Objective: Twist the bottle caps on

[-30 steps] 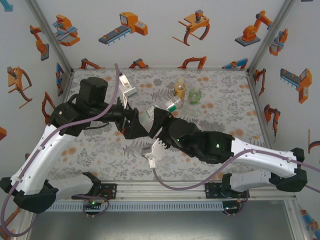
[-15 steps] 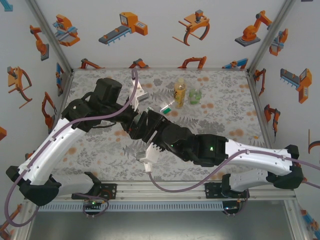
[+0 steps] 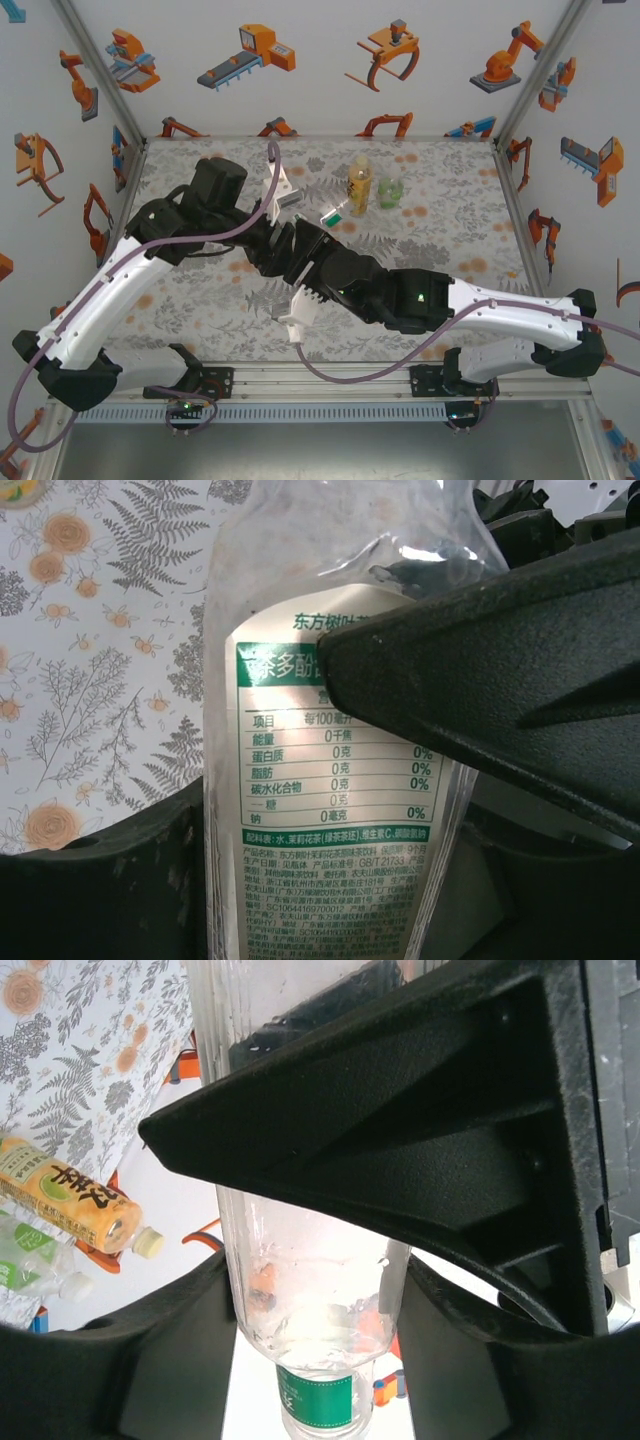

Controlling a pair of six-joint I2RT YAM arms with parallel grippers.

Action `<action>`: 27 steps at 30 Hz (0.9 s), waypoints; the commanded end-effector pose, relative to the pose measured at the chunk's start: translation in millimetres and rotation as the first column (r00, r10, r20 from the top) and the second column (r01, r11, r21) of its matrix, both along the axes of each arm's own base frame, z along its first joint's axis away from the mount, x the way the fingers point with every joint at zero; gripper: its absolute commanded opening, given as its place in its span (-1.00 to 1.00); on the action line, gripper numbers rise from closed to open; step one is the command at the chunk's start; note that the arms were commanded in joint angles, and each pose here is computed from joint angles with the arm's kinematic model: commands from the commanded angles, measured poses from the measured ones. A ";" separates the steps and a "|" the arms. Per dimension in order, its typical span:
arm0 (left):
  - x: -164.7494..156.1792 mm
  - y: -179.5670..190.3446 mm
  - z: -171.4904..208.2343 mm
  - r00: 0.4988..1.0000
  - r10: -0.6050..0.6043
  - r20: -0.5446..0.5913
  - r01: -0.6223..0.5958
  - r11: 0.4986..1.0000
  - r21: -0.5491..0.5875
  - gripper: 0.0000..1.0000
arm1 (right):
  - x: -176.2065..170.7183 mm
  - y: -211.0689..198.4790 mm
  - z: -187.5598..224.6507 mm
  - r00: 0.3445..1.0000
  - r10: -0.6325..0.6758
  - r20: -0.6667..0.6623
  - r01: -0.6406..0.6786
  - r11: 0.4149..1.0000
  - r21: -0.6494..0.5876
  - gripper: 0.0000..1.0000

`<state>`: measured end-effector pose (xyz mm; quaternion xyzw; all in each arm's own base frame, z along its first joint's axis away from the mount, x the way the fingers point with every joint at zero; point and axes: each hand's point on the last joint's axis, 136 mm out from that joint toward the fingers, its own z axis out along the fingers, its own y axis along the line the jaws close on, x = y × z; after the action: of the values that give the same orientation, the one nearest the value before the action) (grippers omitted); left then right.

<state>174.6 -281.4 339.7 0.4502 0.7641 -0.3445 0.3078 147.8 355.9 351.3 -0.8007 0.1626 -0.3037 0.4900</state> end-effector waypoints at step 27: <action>4.8 34.6 1.7 0.945 0.147 0.294 -0.101 0.981 -0.165 -0.21 | 112.6 -145.6 -37.1 0.267 0.000 -0.964 0.937 0.232 0.260 0.34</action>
<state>181.0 -242.8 329.5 0.4122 0.7342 -0.2952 0.4515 260.8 207.5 351.3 -0.4308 0.6985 -0.0293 0.5706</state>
